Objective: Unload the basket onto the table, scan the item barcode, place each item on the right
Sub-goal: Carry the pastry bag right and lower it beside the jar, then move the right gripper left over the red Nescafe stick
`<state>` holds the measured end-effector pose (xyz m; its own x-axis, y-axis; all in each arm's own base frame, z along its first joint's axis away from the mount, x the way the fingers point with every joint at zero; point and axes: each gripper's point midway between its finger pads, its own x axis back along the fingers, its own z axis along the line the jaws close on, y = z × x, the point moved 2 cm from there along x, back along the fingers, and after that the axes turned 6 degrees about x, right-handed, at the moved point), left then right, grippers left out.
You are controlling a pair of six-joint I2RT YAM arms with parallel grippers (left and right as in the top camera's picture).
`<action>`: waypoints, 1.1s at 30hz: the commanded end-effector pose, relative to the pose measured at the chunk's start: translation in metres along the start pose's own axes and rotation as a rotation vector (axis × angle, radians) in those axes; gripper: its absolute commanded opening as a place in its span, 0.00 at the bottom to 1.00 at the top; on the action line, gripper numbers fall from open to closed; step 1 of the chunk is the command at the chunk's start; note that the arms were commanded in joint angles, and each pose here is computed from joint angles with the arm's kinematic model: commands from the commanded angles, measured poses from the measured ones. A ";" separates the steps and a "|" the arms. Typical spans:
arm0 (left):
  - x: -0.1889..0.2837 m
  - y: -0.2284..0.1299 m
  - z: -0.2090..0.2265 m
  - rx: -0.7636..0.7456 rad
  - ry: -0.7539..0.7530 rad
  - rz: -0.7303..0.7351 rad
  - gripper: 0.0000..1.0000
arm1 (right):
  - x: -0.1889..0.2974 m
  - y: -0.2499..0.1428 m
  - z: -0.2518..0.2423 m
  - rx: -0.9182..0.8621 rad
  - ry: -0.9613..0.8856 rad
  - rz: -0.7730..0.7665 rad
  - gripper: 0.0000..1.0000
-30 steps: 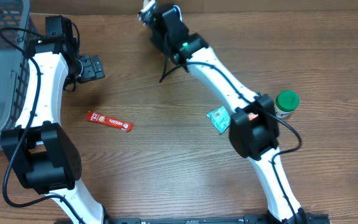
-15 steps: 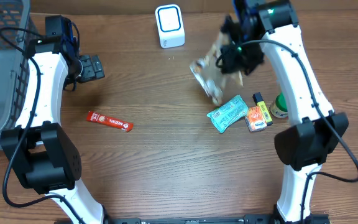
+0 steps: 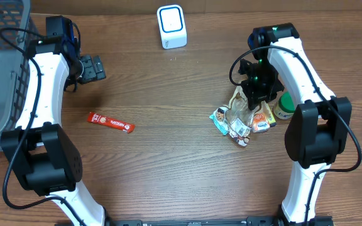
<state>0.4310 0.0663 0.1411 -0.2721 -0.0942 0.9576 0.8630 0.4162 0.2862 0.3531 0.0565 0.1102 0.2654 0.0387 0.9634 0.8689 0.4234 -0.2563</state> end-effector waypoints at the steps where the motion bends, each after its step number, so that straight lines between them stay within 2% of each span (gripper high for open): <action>1: 0.004 0.006 -0.002 -0.017 -0.001 -0.019 1.00 | -0.001 0.001 -0.013 0.012 -0.075 0.002 0.50; 2: 0.004 0.006 -0.002 -0.017 -0.001 -0.019 1.00 | -0.001 0.004 -0.014 0.011 -0.079 -0.012 0.73; 3: 0.004 0.006 -0.002 -0.017 -0.001 -0.019 1.00 | -0.001 0.008 -0.015 0.007 -0.083 -0.027 0.82; 6: 0.004 0.006 -0.002 -0.017 -0.001 -0.019 1.00 | -0.001 0.015 -0.017 0.006 -0.093 -0.061 0.91; 7: 0.004 0.006 -0.002 -0.017 -0.001 -0.019 1.00 | 0.000 0.018 -0.018 0.005 -0.098 -0.073 0.99; 10: 0.004 0.006 -0.002 -0.017 -0.001 -0.019 1.00 | 0.002 0.032 -0.022 -0.013 -0.115 -0.137 1.00; 15: 0.004 0.006 -0.002 -0.017 -0.001 -0.019 1.00 | 0.009 0.066 -0.017 -0.194 -0.074 -0.297 1.00; 17: 0.004 0.006 -0.002 -0.017 -0.001 -0.019 1.00 | 0.015 0.085 -0.002 -0.241 0.033 -0.384 1.00; 20: 0.004 0.006 -0.002 -0.017 -0.001 -0.019 1.00 | 0.038 0.129 0.037 -0.346 0.343 -0.561 1.00; 23: 0.004 0.006 -0.002 -0.017 -0.001 -0.019 1.00 | 0.053 0.146 0.070 -0.322 0.508 -0.612 1.00; 28: 0.004 0.006 -0.002 -0.017 -0.001 -0.019 1.00 | 0.052 0.156 0.136 -0.192 0.477 -0.624 1.00; 33: 0.004 0.006 -0.002 -0.017 -0.001 -0.019 1.00 | 0.039 0.155 0.213 -0.049 0.323 -0.638 1.00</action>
<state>0.4310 0.0663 0.1411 -0.2721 -0.0942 0.9576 0.8629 0.4166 0.2862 0.4321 0.2818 0.1309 -0.1899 -0.5287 0.8273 0.9340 0.1625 0.3182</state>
